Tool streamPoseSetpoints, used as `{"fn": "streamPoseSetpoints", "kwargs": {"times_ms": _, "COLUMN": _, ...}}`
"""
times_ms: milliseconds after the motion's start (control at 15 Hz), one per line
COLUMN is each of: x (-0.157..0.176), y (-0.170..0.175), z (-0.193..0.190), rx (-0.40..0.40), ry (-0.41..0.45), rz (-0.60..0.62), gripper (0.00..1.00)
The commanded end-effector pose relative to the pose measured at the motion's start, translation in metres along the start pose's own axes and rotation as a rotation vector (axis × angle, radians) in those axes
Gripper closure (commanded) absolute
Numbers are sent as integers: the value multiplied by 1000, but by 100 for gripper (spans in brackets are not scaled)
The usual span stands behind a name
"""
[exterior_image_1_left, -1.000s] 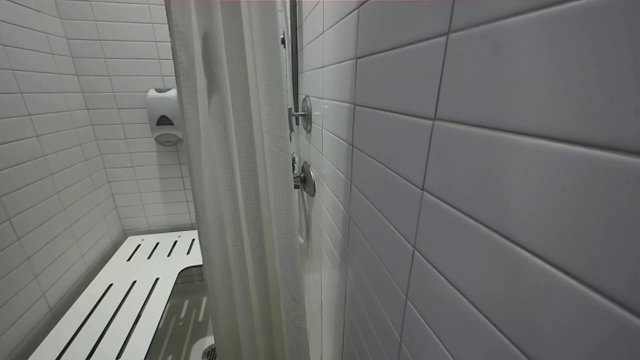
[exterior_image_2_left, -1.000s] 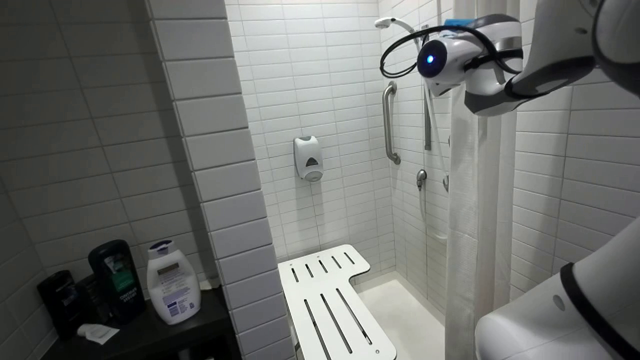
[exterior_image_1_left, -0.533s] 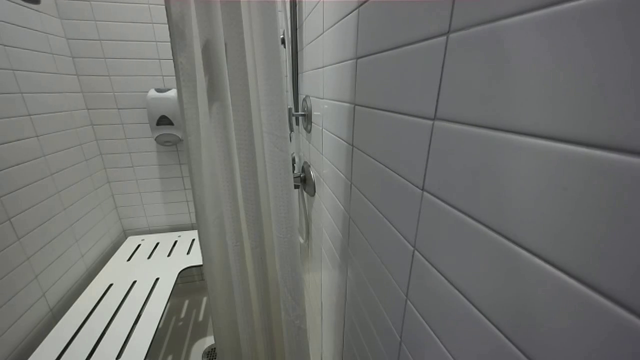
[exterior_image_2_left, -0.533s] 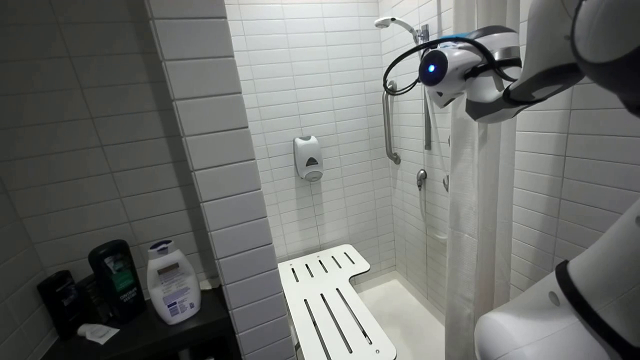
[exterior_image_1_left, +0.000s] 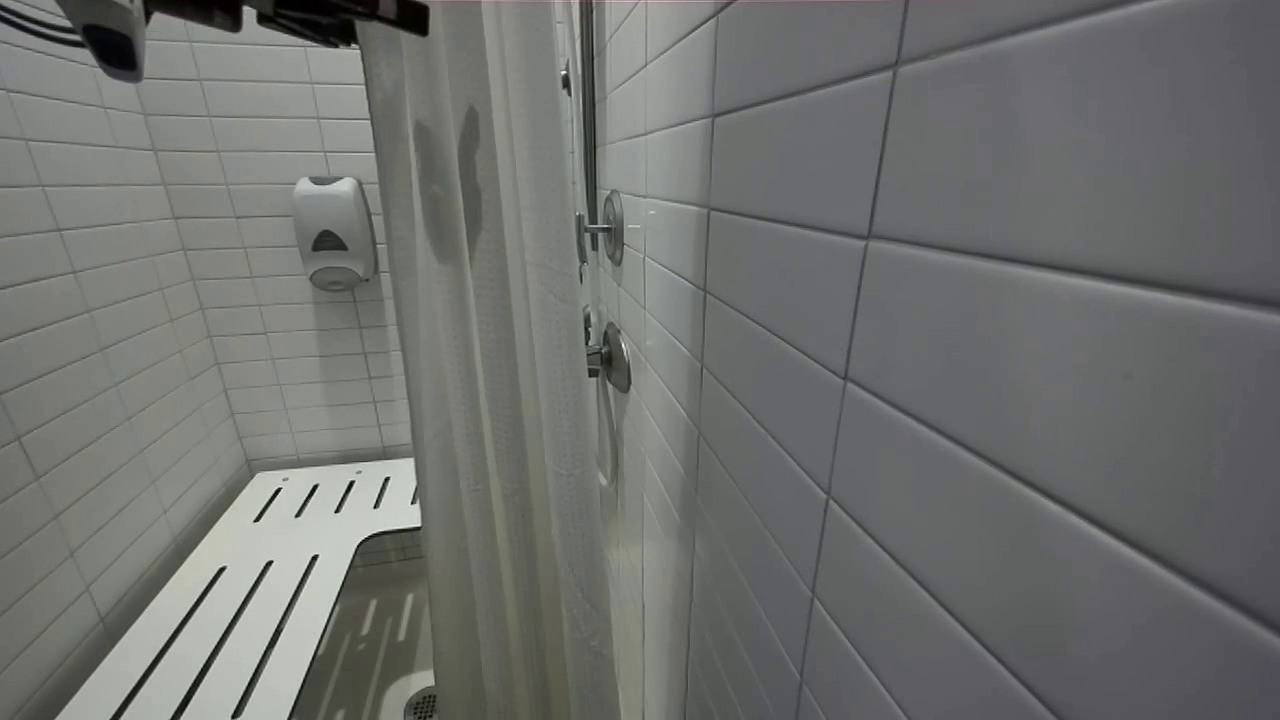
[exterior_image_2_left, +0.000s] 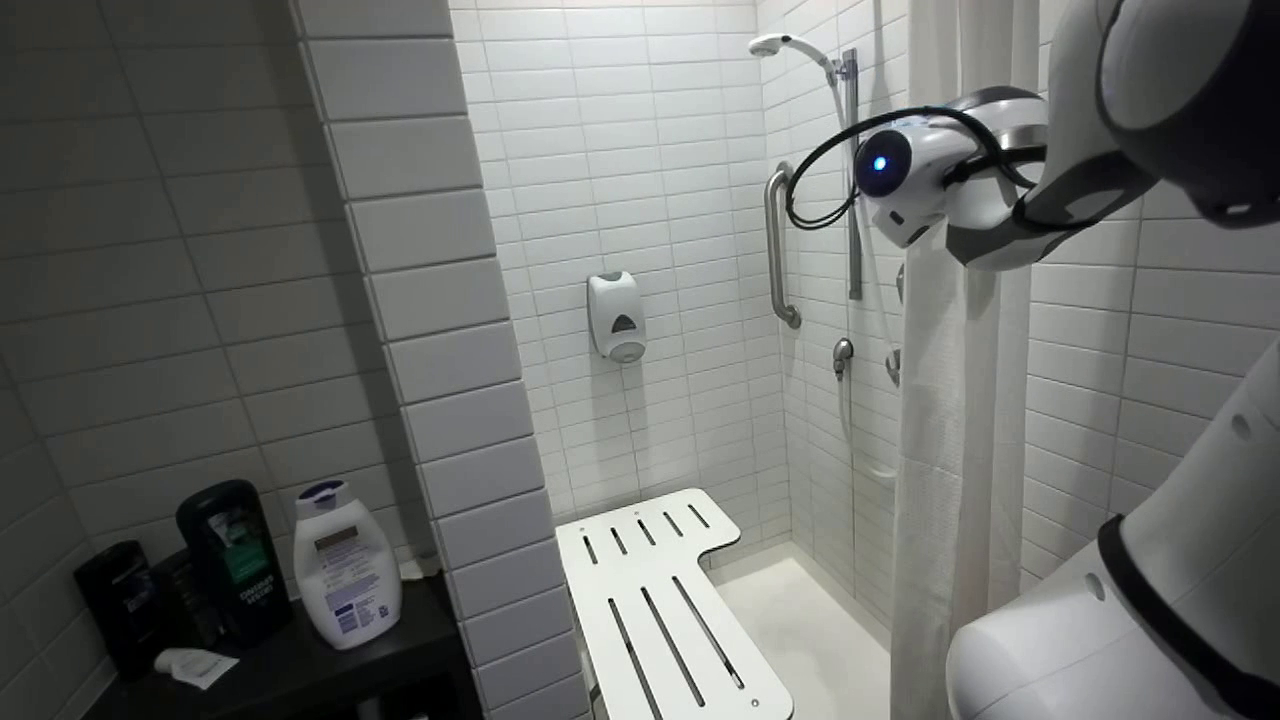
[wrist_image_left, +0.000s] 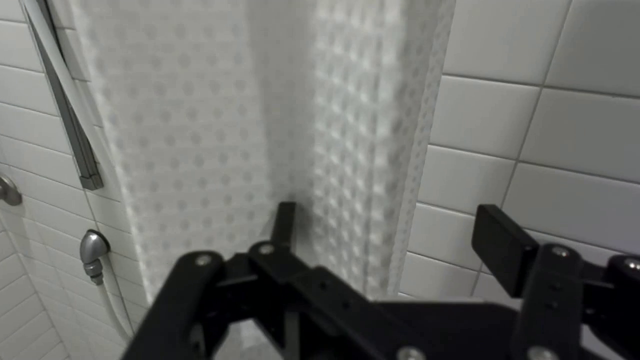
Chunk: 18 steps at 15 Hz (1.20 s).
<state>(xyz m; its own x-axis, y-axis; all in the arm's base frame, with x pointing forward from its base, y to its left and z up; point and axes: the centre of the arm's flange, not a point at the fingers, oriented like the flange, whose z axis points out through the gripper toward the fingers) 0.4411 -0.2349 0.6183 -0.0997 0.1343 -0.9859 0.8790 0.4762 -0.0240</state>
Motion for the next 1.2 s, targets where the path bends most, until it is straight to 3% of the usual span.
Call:
{"fn": "streamPoseSetpoints", "kwargs": {"times_ms": 0, "x": 5, "y": -2, "z": 6, "rx": -22, "ry": 45, "rz": -51, "gripper": 39}}
{"fn": "streamPoseSetpoints", "kwargs": {"times_ms": 400, "x": 28, "y": 21, "z": -28, "rx": -125, "ry": 88, "rz": -205, "gripper": 88}}
{"fn": "streamPoseSetpoints", "kwargs": {"times_ms": 533, "x": 38, "y": 33, "z": -41, "rx": -154, "ry": 87, "rz": -261, "gripper": 99}}
{"fn": "streamPoseSetpoints", "kwargs": {"times_ms": 1133, "x": 69, "y": 63, "z": -108, "rx": -294, "ry": 27, "rz": -472, "gripper": 100}}
